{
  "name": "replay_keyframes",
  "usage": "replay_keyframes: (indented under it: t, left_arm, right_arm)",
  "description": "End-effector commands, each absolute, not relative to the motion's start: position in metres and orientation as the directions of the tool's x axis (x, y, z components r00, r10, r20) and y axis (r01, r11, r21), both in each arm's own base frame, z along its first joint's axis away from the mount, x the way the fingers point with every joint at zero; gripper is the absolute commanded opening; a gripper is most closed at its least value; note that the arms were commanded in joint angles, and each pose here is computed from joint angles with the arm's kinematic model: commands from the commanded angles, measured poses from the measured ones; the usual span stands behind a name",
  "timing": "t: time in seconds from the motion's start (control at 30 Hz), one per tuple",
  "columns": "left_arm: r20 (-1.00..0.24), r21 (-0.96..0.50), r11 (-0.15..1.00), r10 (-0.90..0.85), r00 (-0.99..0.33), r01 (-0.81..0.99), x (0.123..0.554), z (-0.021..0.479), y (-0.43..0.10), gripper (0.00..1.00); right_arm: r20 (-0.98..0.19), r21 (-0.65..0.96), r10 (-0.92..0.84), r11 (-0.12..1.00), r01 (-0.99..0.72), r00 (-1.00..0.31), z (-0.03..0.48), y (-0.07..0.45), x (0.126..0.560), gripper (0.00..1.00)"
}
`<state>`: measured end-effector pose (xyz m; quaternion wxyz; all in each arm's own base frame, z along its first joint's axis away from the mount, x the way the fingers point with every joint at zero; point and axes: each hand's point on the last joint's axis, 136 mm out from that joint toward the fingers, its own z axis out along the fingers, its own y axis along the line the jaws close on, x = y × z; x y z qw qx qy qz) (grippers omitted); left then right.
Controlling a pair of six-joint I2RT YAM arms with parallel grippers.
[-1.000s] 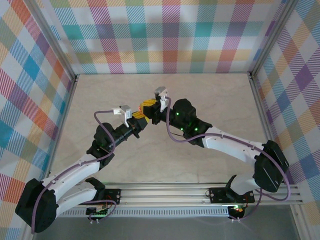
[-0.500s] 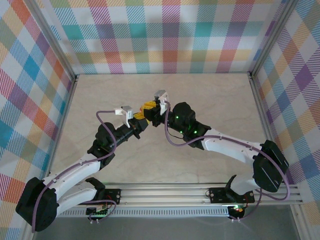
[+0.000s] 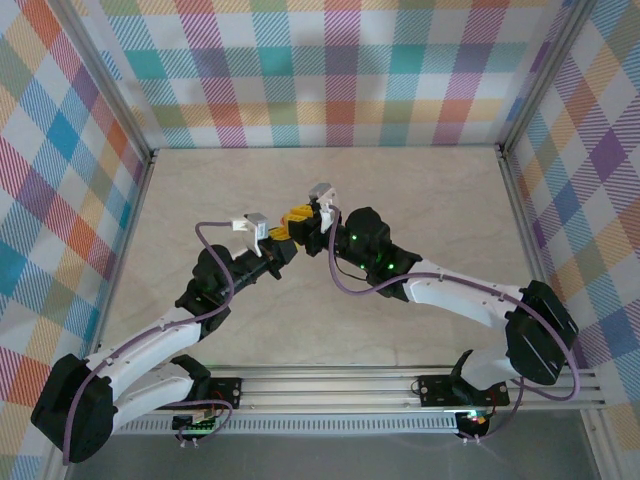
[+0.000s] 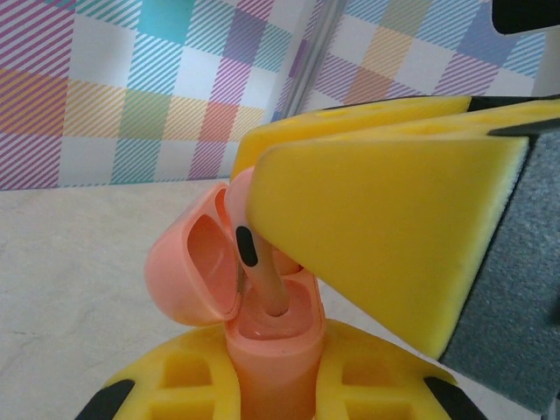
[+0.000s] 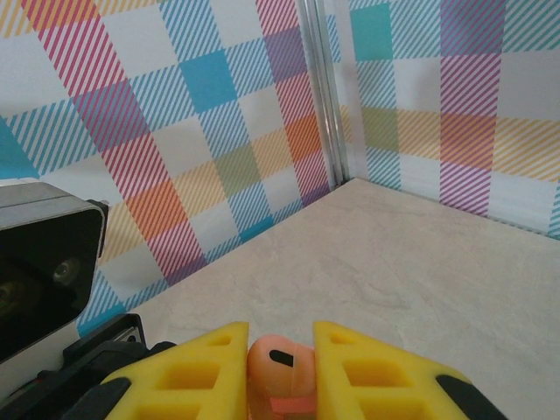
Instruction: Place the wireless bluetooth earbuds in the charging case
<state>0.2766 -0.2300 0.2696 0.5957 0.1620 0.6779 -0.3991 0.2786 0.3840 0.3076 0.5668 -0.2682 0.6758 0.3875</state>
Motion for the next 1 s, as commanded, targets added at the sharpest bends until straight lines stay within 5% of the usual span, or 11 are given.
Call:
replay_keyframes:
  t: [0.0, 0.4, 0.97]
  left_arm:
    - [-0.936, -0.272, 0.63, -0.348, -0.049, 0.727, 0.278, 0.336, -0.224, 0.0]
    - [-0.979, -0.203, 0.725, -0.167, -0.118, 0.658, 0.29, 0.274, -0.22, 0.0]
    - [-0.975, -0.194, 0.797, -0.096, -0.198, 0.571, 0.291, 0.224, -0.203, 0.0]
  right_arm:
    - [-0.944, 0.268, -0.007, 0.569, -0.778, -0.33, 0.271, 0.382, 0.268, 0.22]
    - [-0.892, 0.399, 0.087, 0.612, -0.683, -0.443, 0.313, 0.367, 0.28, 0.23]
    - [-0.77, 0.518, 0.215, 0.761, -0.391, -0.601, 0.288, 0.268, 0.305, 0.23]
